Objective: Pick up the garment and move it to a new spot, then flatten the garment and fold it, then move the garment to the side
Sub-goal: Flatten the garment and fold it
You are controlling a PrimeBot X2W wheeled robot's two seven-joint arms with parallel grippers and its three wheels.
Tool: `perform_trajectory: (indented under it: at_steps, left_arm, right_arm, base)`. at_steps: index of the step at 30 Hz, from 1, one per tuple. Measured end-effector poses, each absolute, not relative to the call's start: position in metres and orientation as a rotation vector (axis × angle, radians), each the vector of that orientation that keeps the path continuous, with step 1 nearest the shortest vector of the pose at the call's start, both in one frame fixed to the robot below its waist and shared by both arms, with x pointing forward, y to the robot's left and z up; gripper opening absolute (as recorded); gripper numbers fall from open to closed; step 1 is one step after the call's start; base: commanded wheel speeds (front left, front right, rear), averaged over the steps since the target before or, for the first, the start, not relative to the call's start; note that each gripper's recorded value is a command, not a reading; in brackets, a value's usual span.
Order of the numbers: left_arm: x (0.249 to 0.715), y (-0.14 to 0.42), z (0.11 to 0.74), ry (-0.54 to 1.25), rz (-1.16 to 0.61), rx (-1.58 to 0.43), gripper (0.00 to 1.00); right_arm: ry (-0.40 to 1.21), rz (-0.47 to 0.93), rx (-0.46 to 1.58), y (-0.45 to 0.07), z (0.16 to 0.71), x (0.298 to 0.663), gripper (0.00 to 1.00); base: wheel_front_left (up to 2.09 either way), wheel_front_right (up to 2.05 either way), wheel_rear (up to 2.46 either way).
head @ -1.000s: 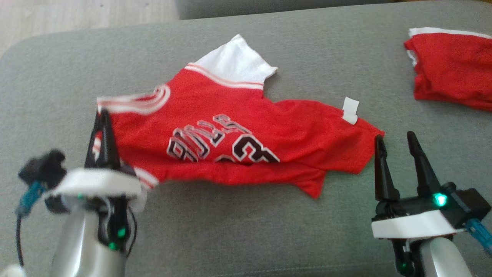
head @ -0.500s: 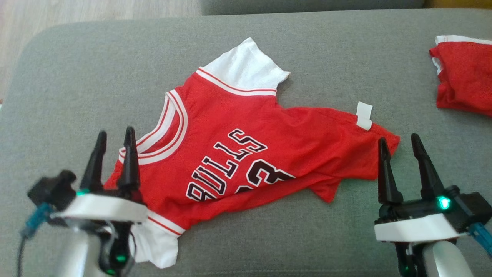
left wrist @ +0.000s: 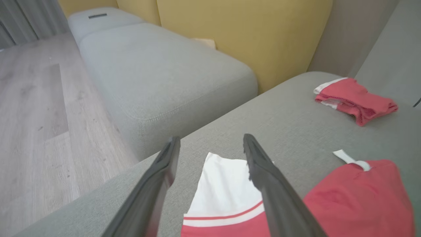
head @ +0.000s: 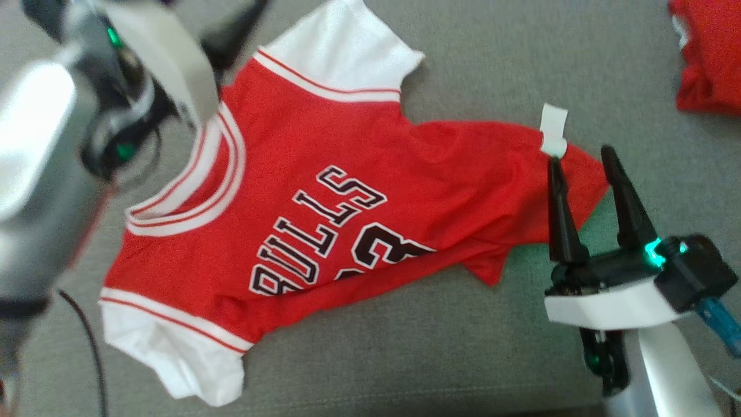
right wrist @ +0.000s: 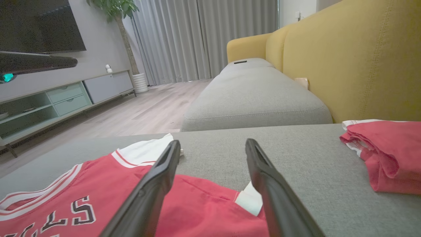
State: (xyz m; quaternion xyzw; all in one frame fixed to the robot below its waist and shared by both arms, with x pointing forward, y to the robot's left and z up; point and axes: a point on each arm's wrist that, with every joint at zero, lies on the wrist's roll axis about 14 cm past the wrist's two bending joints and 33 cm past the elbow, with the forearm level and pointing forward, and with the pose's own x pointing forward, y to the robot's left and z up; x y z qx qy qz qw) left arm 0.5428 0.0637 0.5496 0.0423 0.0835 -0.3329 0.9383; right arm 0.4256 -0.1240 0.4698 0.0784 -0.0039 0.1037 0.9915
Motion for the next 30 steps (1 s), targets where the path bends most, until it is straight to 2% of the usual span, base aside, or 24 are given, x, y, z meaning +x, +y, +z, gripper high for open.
perform_trajectory:
  at_steps: [8, 16, 23, 30]
  left_arm:
    - [0.6, 0.05, 0.46, 0.439, -0.699, 0.096, 1.0]
    - [0.642, 0.034, 0.409, 0.504, -0.719, 0.148, 1.0]
    - [0.639, 0.018, 0.36, 0.608, -0.771, 0.152, 1.0]
    - [0.643, 0.016, 0.36, 0.614, -0.794, 0.182, 1.0]
  right_arm:
    - [0.049, 0.162, 0.135, -0.141, 0.442, 0.439, 1.0]
    - [0.088, 0.117, 0.104, -0.158, 0.421, 0.448, 1.0]
    - [0.124, 0.077, 0.101, -0.172, 0.408, 0.446, 1.0]
    - [0.132, 0.067, 0.098, -0.175, 0.405, 0.446, 1.0]
  base:
    - [0.0, 0.0, 0.0]
    - [0.0, 0.0, 0.0]
    - [0.0, 0.0, 0.0]
    - [0.0, 0.0, 0.0]
